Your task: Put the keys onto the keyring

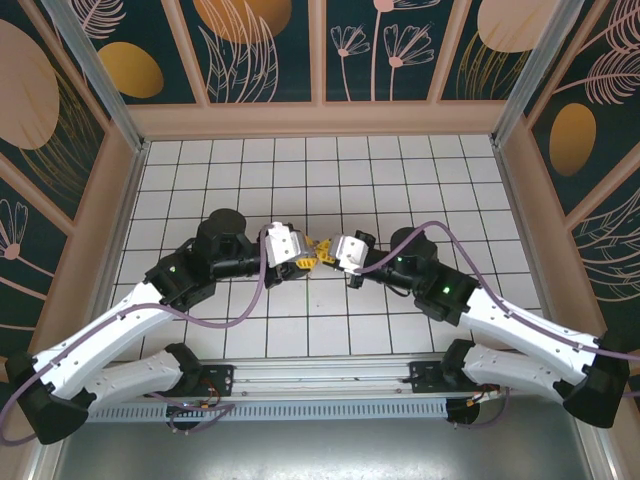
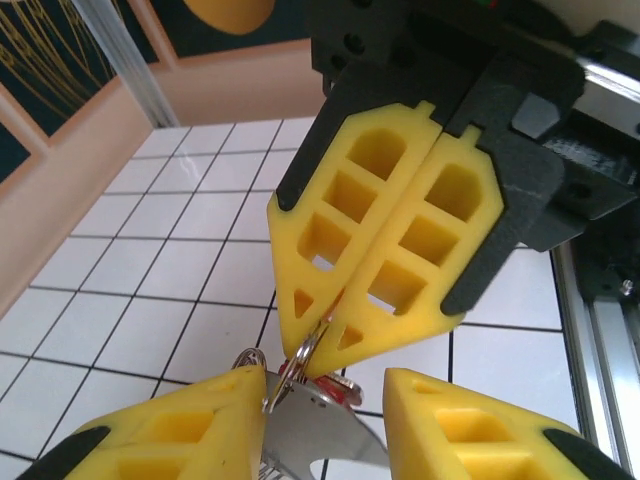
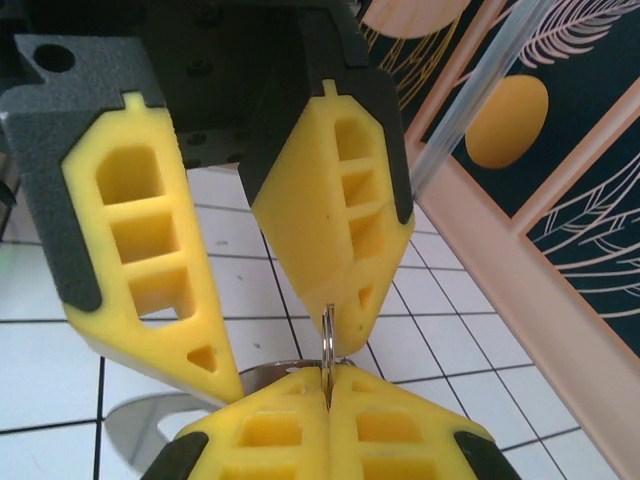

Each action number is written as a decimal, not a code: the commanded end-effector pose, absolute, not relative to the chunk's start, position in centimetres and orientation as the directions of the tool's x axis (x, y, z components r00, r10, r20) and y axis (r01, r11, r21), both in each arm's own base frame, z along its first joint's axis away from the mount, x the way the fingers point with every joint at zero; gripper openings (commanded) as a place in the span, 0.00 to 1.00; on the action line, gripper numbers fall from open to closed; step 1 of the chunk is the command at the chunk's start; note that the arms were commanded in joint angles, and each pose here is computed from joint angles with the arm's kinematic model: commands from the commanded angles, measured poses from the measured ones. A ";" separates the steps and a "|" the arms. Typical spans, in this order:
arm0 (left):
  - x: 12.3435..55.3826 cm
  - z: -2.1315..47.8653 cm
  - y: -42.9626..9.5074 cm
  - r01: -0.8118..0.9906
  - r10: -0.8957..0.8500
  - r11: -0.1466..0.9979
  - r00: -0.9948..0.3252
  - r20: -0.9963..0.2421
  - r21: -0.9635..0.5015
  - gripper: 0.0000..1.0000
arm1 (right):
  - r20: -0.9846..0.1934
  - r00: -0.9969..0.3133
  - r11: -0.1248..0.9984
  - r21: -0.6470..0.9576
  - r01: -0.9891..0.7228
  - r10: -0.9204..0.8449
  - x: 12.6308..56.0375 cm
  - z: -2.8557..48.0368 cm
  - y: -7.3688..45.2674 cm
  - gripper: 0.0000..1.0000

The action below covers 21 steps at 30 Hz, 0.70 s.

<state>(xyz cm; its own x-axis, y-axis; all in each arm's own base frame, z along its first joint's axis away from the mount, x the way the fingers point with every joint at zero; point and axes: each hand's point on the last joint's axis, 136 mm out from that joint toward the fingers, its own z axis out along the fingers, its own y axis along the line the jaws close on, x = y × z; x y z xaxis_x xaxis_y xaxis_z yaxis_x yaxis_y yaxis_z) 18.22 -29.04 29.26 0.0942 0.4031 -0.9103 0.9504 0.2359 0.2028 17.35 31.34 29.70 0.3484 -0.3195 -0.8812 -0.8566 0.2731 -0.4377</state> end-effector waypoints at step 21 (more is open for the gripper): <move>18.3 31.4 -28.8 0.936 0.409 0.237 0.146 -0.901 0.259 0.28 | -0.850 0.362 0.248 -0.473 -0.846 -0.383 17.4 29.4 31.8 0.00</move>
